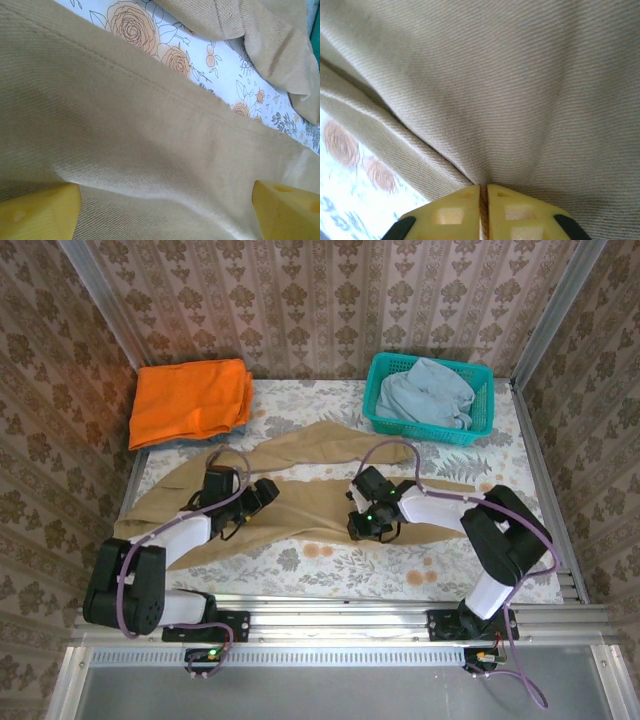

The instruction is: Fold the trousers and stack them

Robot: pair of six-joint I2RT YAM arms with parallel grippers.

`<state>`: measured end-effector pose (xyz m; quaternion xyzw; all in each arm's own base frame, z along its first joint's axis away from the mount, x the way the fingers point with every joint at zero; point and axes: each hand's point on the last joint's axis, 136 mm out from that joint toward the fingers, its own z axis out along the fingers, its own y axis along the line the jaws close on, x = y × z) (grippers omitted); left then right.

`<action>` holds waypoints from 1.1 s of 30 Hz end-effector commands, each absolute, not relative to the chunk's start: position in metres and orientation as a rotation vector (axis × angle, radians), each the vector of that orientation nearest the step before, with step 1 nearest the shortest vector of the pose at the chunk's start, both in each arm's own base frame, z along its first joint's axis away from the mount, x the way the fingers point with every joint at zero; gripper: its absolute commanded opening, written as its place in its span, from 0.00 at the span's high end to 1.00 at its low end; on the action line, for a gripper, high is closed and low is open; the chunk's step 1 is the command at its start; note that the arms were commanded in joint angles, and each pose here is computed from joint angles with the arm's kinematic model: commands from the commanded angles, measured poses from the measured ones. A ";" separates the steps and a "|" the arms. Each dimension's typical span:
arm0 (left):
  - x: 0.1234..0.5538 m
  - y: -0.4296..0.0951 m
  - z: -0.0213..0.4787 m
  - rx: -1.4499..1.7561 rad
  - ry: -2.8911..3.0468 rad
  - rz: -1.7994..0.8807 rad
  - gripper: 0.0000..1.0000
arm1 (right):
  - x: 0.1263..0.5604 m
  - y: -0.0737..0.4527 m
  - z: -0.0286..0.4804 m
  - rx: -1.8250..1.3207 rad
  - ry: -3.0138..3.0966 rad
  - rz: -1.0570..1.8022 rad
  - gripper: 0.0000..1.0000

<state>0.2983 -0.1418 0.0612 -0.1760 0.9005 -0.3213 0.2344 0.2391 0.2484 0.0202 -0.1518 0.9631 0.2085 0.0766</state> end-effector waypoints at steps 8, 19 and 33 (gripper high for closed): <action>0.233 -0.124 0.037 -0.532 2.533 -0.867 0.10 | 0.170 0.228 0.009 -0.446 3.004 0.689 0.62; 0.196 -0.115 0.064 -0.577 2.487 -0.919 0.10 | 0.169 0.215 0.047 -0.341 2.945 0.667 0.53; 0.291 -0.197 0.116 -0.315 2.394 -1.052 0.12 | 0.350 0.161 0.041 0.301 2.813 0.336 1.00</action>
